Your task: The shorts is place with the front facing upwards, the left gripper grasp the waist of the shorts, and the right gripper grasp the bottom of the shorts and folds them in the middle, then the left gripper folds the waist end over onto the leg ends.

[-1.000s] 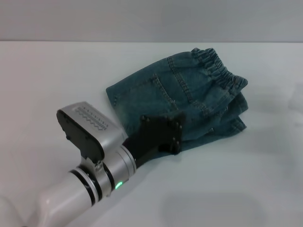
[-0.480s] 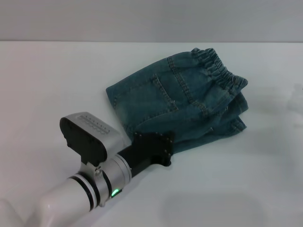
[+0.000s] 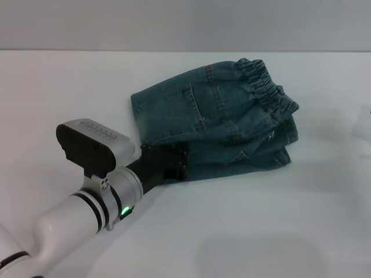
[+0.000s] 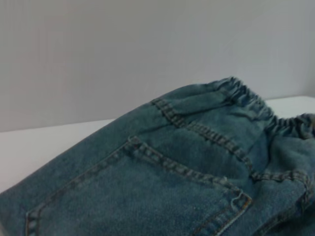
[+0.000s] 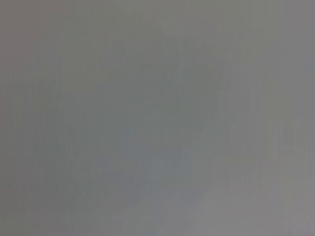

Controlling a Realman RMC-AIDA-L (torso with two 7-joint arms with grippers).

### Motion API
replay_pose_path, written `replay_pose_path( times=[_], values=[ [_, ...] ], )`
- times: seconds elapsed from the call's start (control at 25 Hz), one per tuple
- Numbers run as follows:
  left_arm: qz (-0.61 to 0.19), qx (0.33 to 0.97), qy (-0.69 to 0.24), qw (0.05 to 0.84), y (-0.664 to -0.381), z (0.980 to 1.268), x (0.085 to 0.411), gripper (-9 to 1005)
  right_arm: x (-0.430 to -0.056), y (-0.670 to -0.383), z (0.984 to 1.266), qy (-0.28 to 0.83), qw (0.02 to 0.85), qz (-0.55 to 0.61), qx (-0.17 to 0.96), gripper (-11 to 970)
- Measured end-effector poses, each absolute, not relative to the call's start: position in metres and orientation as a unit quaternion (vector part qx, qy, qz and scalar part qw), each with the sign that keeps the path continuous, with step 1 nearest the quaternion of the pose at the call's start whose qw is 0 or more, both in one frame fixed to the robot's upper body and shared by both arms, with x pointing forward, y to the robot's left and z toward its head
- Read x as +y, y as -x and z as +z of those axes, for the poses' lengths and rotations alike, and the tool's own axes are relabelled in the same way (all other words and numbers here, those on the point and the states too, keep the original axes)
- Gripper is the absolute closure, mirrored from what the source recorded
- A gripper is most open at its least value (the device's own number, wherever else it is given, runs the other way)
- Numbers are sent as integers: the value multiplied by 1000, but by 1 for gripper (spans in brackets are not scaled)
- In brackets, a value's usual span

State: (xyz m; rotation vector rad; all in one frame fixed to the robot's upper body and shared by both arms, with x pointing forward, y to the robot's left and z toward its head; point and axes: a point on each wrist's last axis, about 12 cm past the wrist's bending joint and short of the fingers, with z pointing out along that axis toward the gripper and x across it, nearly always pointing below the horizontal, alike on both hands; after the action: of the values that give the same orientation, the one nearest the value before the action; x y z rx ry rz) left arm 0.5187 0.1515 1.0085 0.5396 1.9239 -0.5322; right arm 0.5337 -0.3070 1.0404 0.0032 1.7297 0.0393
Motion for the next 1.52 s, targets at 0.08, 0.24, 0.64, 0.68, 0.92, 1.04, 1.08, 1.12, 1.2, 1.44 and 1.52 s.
replay_pose_path(
  times=[0.08,0.24,0.64,0.68,0.92,1.04,1.08,1.12,1.2,1.44,1.52],
  values=[
    [-218,801,-226,509,-523,1008,153,976,-307,-533,1040,-2,648,18,761,925],
    [-222,797,-221,516,-529,1011,153,975,-307,-532,1039,-2,647,17,762,922],
    [-216,785,-223,536,-546,1018,157,972,-305,-531,1038,1,646,21,763,914],
    [-217,784,-223,537,-546,1018,156,971,-304,-531,1038,2,646,22,763,913],
    [-245,757,-216,565,-519,1022,155,969,-294,-526,1037,25,652,29,758,909],
    [-225,734,-203,608,-506,1029,165,968,-291,-522,1037,37,661,28,749,906],
    [-197,725,-197,630,-508,1034,173,968,-291,-521,1037,39,664,27,746,906],
    [-174,720,-189,645,-512,1038,181,968,-291,-519,1038,39,670,26,741,905],
    [-134,714,-171,666,-522,1045,199,967,-296,-515,1041,30,687,22,726,903],
    [-65,706,-75,701,-541,1050,263,965,-316,-491,1050,-2,760,8,650,899],
    [-61,703,-63,706,-541,1048,271,964,-320,-485,1051,-12,768,12,640,897]
  ],
)
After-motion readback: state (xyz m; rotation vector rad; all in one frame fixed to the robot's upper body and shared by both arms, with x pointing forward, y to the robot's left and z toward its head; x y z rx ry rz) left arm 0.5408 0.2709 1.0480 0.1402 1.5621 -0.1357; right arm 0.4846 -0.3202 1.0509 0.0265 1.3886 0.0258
